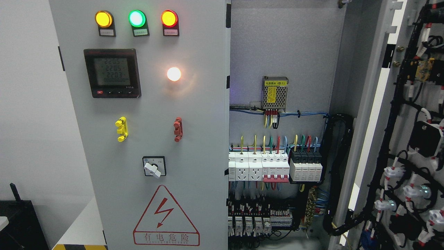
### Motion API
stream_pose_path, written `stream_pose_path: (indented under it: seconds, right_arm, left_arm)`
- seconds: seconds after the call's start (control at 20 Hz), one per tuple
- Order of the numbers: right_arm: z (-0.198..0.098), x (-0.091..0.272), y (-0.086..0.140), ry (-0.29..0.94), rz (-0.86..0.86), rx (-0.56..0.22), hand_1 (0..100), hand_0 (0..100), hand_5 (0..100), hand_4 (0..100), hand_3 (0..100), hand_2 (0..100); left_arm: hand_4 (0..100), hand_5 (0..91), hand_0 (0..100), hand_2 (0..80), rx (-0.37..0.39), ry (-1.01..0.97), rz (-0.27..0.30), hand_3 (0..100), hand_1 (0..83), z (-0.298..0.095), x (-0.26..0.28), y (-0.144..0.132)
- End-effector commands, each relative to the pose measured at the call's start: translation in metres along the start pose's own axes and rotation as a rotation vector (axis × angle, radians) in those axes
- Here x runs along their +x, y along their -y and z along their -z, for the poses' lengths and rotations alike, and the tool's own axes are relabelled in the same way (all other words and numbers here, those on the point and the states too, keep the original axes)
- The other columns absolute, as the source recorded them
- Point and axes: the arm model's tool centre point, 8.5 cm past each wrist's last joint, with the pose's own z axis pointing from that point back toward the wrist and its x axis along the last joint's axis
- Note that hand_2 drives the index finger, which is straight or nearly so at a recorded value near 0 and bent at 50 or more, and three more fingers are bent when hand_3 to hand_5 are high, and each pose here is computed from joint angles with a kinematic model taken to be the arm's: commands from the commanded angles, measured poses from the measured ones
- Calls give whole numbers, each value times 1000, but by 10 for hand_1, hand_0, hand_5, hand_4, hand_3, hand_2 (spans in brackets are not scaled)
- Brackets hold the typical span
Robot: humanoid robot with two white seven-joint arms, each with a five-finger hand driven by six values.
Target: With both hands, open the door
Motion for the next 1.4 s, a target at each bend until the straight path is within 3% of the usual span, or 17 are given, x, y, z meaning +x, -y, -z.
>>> stream_pose_path:
  seconds: [0.0, 0.45, 1.35]
  right_arm:
    - [30, 8, -1, 15, 9, 6, 389, 120, 0, 0, 0, 0]
    - [60, 10, 26, -20, 8, -55, 389, 120, 0, 0, 0, 0]
    - [102, 33, 28, -2, -17, -13, 389, 120, 0, 0, 0, 0]
  left_arm:
    - [0, 0, 120, 0, 2, -10, -3, 0, 389, -3, -13, 0]
    - [0, 0, 120, 0, 2, -10, -3, 0, 389, -3, -13, 0]
    - [0, 0, 120, 0, 2, -10, -3, 0, 389, -3, -13, 0]
